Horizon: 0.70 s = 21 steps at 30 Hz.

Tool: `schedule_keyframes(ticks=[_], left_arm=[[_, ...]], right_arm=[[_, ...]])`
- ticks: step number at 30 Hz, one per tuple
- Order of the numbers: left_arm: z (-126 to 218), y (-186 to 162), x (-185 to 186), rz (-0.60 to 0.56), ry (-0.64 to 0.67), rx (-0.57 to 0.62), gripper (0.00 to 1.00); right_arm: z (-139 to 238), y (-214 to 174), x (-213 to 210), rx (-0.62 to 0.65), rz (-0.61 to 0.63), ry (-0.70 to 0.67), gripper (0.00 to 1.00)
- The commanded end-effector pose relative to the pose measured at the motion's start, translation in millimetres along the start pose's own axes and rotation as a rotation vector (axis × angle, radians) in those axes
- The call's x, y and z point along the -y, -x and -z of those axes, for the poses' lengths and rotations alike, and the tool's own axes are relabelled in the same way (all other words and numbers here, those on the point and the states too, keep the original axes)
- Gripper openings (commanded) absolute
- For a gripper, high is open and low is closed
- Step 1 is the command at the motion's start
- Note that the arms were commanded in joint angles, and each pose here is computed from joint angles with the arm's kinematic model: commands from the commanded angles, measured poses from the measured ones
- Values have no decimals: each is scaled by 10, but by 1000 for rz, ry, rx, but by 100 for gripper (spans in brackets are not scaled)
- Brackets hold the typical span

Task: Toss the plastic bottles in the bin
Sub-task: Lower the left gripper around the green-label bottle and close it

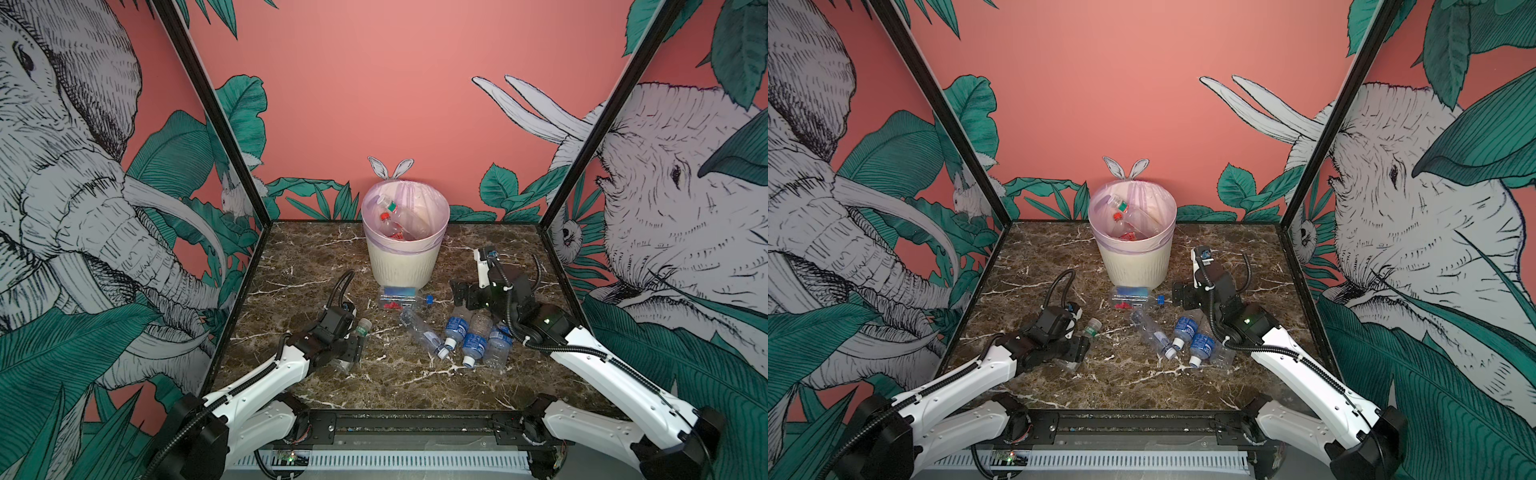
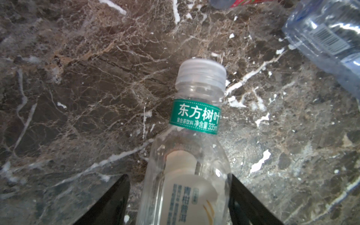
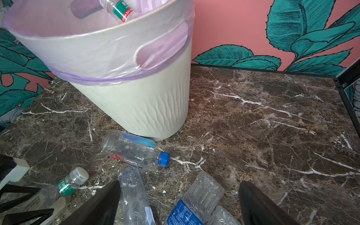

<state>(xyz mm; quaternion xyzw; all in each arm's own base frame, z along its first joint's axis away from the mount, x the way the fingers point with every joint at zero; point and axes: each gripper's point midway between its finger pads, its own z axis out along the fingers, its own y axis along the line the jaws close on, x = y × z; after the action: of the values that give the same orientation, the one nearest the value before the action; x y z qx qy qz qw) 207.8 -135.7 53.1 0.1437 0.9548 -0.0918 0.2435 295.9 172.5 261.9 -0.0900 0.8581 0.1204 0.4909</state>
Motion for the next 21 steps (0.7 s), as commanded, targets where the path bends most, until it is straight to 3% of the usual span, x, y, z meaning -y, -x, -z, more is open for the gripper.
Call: schedule_keyframes(ticks=[1,11,17,21], left_arm=[[40,45,-25,11,30,-1,78],[7,37,-10,-3,39,-20,70],[31,57,0,-5,34,-8,56],[68,89,21,-4,21,11,54]], right_arm=[[-12,42,-13,27,-27,14,97],[-40,24,-43,21,-25,29,96],[-35,16,-37,18,-22,29,96],[-33,9,-31,16,-21,29,96]])
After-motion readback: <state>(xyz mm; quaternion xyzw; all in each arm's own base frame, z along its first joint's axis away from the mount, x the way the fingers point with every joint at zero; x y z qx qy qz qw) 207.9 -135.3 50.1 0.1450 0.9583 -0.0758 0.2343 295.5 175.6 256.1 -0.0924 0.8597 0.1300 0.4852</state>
